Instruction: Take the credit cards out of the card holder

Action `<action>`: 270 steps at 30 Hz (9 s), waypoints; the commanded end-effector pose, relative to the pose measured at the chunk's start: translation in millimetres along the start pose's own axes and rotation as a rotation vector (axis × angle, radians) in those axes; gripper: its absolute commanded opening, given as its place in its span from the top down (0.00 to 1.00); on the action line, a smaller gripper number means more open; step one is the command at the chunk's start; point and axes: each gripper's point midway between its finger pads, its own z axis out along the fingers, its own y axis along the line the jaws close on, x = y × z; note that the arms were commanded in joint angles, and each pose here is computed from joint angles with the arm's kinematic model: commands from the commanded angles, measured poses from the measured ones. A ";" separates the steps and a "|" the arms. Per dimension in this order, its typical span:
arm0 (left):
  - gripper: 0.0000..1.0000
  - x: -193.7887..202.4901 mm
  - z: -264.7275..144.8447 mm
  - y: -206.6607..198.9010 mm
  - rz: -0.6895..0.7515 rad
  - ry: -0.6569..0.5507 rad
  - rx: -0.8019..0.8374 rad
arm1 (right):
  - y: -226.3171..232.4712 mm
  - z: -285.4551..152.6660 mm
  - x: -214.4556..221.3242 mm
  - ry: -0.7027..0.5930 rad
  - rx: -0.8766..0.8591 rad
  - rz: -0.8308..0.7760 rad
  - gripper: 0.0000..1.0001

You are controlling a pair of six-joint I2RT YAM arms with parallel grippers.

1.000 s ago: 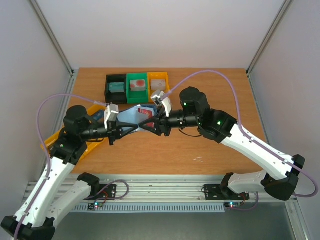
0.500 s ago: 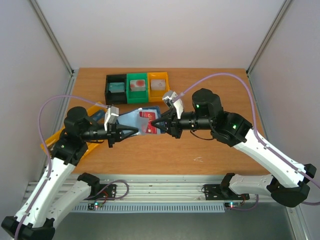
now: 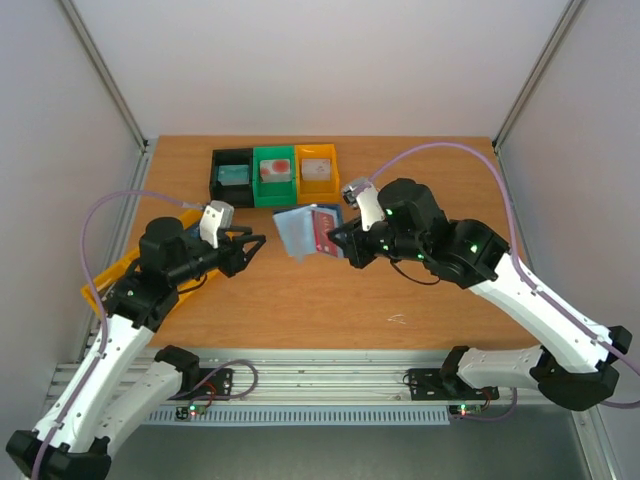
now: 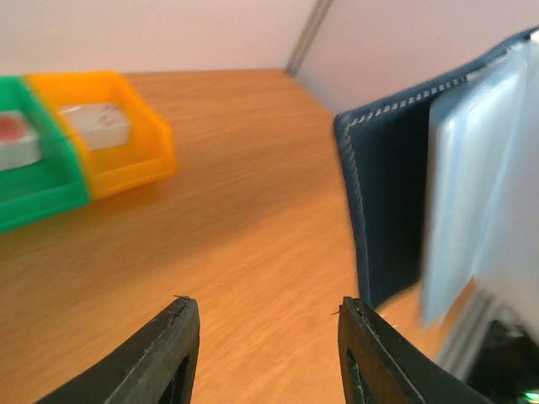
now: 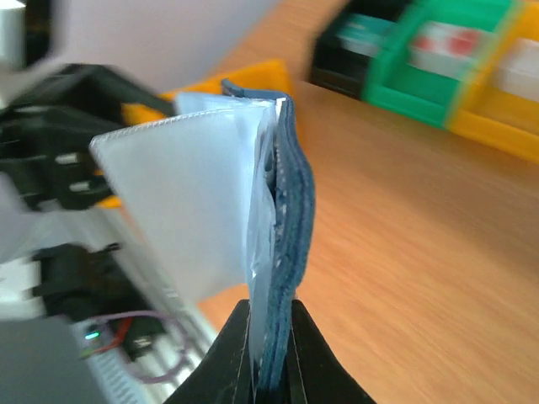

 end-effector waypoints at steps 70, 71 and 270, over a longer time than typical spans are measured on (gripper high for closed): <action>0.96 -22.8 -52.3 -134.4 0.219 -0.038 0.691 | 79.8 -7.1 3.9 -0.040 -0.419 -0.201 0.99; 0.91 -22.4 -51.7 -133.8 0.211 -0.034 0.689 | 79.7 -7.6 2.7 -0.046 -0.417 -0.205 0.99; 1.00 129.8 -69.8 321.6 0.797 0.915 -0.557 | -139.8 -99.9 31.3 -0.347 0.593 0.506 0.02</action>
